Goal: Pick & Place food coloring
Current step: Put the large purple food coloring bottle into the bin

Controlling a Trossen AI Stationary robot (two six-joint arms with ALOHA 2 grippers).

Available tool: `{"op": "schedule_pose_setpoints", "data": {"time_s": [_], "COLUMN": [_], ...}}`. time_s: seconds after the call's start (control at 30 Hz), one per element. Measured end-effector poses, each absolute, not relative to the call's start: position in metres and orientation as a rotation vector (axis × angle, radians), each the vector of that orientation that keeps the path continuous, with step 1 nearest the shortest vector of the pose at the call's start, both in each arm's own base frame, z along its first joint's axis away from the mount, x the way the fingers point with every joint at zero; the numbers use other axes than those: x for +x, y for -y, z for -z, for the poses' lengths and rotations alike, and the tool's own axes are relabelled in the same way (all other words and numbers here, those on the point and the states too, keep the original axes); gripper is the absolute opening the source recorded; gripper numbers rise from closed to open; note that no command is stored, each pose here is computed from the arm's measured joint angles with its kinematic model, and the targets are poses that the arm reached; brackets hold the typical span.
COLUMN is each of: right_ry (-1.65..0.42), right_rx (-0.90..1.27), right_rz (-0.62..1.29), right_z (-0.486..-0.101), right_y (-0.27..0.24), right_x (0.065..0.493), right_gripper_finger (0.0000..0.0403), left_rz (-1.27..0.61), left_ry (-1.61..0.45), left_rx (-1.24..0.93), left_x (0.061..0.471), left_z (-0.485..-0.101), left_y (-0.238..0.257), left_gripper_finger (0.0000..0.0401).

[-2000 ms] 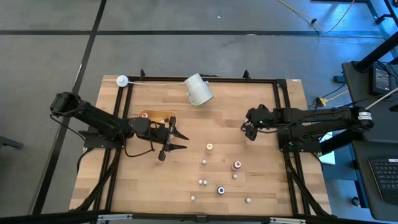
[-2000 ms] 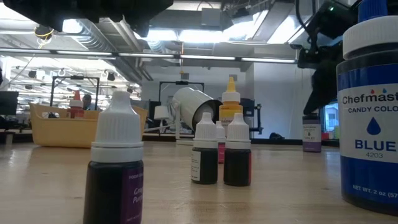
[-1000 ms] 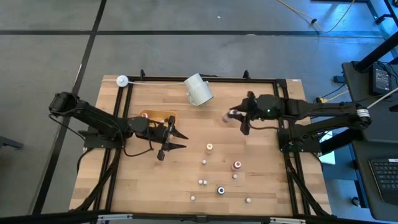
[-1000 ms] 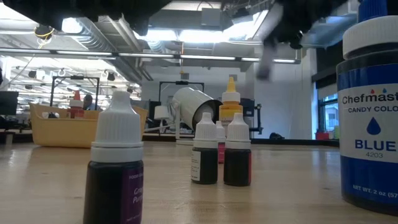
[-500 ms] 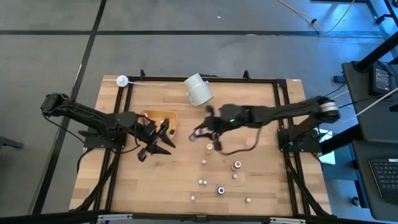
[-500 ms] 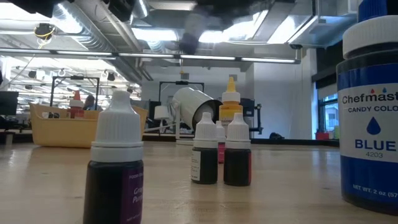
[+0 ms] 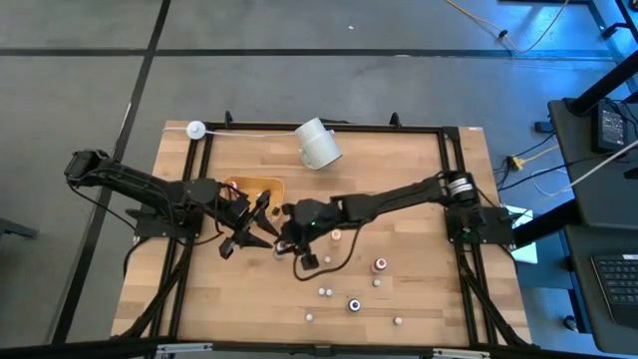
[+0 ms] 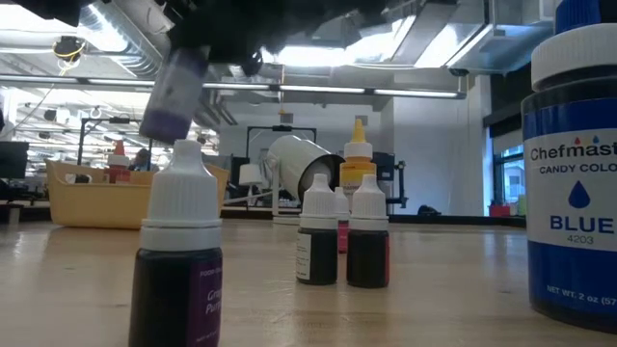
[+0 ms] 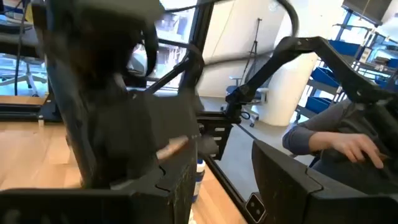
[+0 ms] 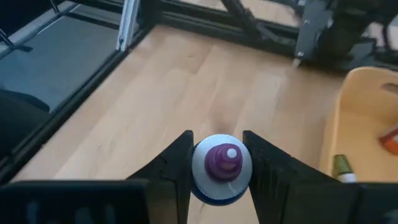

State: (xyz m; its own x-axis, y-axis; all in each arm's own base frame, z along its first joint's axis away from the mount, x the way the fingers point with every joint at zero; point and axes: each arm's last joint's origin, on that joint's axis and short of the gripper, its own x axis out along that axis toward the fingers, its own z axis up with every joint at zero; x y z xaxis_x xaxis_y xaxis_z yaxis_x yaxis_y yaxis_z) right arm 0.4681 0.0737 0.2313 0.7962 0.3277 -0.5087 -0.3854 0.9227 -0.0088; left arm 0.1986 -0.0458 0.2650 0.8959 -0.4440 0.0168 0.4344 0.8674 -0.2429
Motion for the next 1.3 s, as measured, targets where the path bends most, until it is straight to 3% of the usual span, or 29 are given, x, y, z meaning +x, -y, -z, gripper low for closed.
{"op": "schedule_pose_setpoints", "data": {"time_s": [0.3,0.63,1.07,1.3], "right_ry": [-0.615,-0.643,-0.653,-0.649], "right_rx": [-0.090,-0.093,-0.090,-0.087], "right_rz": [-0.365,-0.348,-0.372,-0.394], "right_z": [-0.181,-0.168,-0.167,-0.168], "right_y": [-0.078,-0.077,-0.081,-0.082], "right_x": [0.484,0.486,0.485,0.484], "right_gripper_finger": [0.0123,0.0131,0.0184,0.0268], "left_rz": [0.458,0.450,0.449,0.449], "left_ry": [-0.047,-0.049,-0.049,-0.049], "left_rx": [-0.244,-0.244,-0.244,-0.244], "left_x": [0.199,0.199,0.199,0.199], "left_z": [-0.264,-0.264,-0.264,-0.264], "left_y": [0.046,0.045,0.045,0.045], "left_gripper_finger": [0.0149,0.0151,0.0151,0.0151]}}
